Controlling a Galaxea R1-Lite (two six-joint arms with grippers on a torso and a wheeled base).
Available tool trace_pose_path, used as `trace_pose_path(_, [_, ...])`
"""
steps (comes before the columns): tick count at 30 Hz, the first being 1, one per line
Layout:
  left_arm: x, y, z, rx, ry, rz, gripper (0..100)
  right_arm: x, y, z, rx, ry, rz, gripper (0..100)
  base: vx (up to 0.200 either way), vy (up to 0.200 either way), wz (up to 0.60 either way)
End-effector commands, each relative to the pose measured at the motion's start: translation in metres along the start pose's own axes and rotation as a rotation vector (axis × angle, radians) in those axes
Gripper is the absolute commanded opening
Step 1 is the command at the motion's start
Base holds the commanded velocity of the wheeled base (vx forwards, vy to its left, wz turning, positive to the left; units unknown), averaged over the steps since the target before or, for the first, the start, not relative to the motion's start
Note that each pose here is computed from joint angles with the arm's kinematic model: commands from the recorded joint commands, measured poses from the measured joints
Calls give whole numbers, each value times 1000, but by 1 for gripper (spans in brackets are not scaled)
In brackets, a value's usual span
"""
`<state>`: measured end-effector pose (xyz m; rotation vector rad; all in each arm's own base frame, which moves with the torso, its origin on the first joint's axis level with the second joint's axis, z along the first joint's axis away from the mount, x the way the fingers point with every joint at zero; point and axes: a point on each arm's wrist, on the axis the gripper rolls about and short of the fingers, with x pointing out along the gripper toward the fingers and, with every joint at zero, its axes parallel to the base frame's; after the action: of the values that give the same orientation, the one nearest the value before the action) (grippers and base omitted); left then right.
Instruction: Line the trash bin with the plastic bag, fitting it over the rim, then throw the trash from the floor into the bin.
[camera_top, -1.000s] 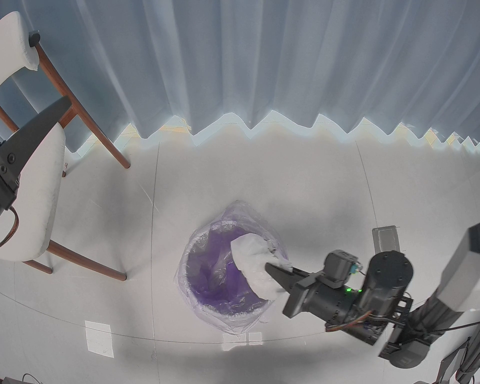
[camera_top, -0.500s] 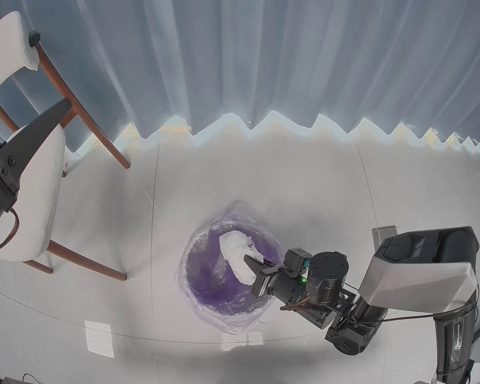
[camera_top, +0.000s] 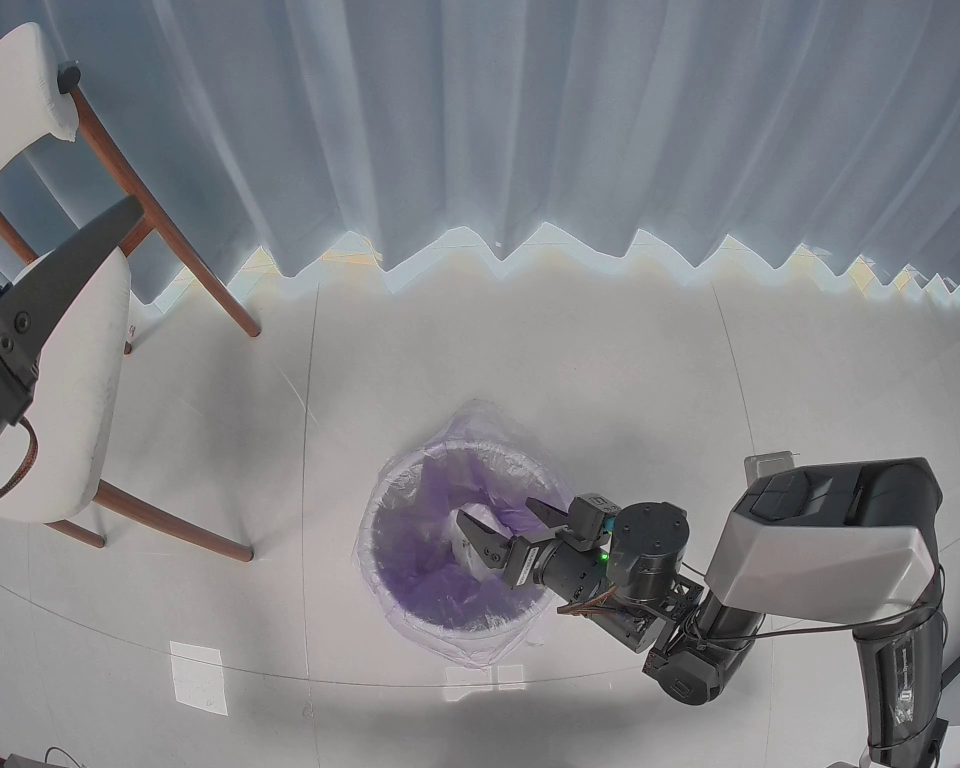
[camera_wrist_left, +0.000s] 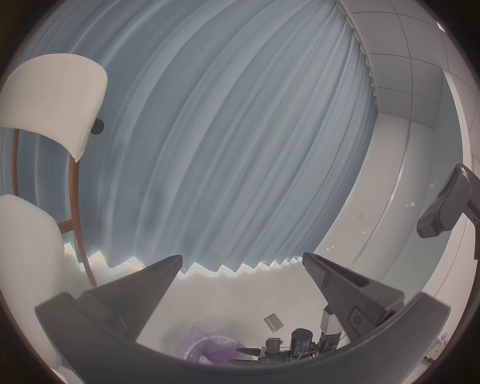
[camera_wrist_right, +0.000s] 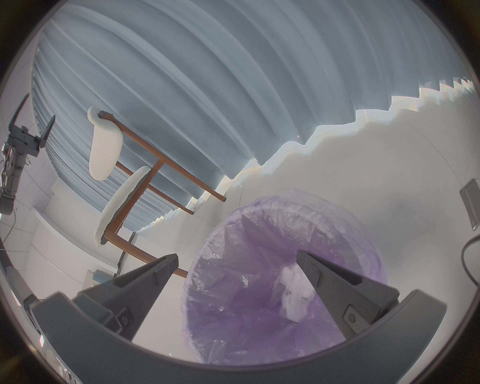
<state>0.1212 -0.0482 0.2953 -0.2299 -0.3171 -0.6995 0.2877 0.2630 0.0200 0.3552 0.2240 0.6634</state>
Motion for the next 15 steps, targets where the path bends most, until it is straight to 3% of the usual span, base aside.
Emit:
trace_pose_path(1, [0, 0, 0, 0, 1, 0, 100, -3, 2, 6, 1, -11, 3, 100, 0, 0, 0])
trace_pose_path(4, [0, 0, 0, 0, 0, 1, 100, -8, 6, 23, 2, -50, 11, 100, 0, 0, 0])
trace_pose_path(9, [0, 0, 0, 2, 0, 2, 100, -43, 14, 81, 2, -150, 1, 100, 0, 0, 0])
trace_pose_path(15, [0, 2, 0, 7, -1, 11, 100, -118, 16, 133, 6, -257, -156, 100, 0, 0, 0])
